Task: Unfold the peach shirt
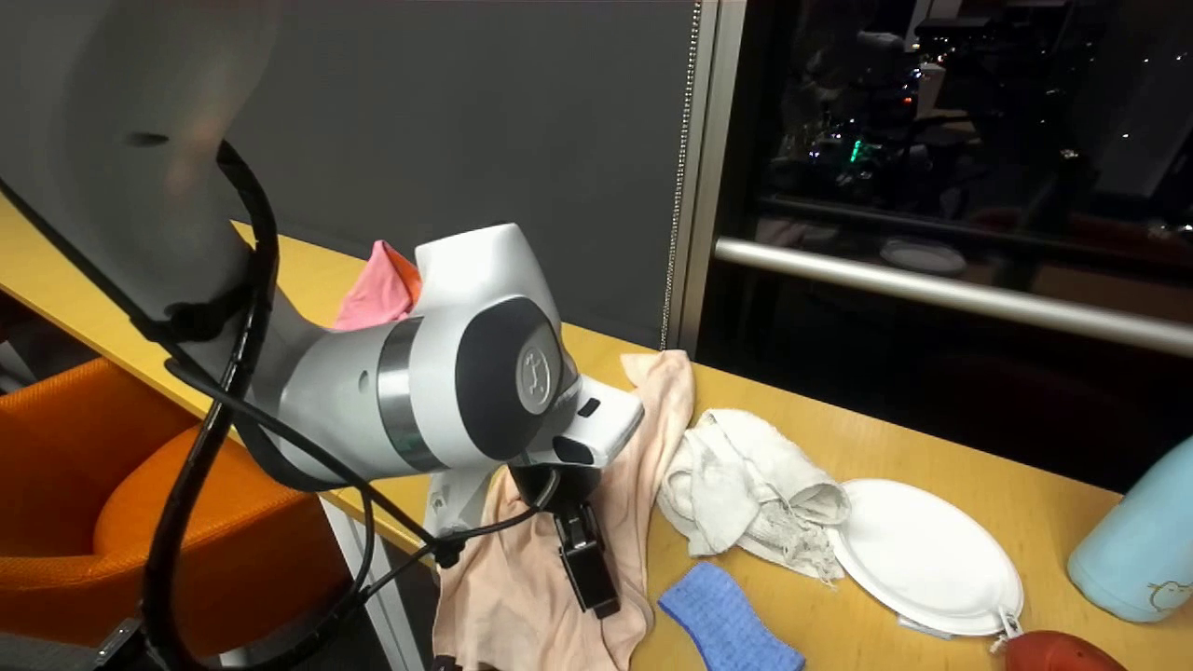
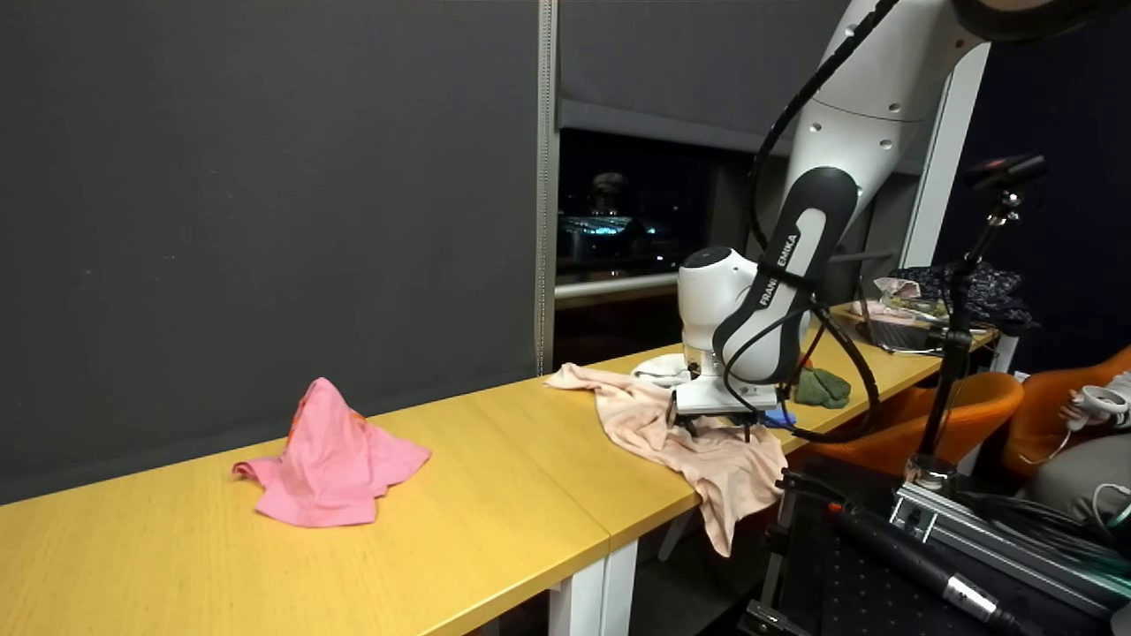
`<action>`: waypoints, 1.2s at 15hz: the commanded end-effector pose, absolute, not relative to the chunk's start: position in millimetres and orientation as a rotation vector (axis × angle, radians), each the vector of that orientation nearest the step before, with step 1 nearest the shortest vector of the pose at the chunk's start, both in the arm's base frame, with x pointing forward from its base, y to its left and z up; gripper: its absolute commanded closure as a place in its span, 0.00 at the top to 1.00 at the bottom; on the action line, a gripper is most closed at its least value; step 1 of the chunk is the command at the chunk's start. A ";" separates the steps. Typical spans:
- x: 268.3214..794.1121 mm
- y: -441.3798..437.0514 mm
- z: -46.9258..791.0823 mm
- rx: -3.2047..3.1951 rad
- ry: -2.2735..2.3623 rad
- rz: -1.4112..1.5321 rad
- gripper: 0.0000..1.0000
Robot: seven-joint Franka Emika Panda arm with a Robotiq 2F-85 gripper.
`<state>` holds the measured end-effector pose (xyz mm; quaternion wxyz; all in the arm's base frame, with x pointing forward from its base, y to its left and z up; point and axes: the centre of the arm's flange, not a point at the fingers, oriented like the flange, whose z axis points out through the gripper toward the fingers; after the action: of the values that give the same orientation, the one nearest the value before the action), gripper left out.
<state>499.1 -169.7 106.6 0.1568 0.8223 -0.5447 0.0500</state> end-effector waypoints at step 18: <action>662.9 -32.0 126.5 2.560 -1.326 0.373 1.00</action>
<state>637.0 -48.8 125.5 0.1281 0.8688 -0.4604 0.1292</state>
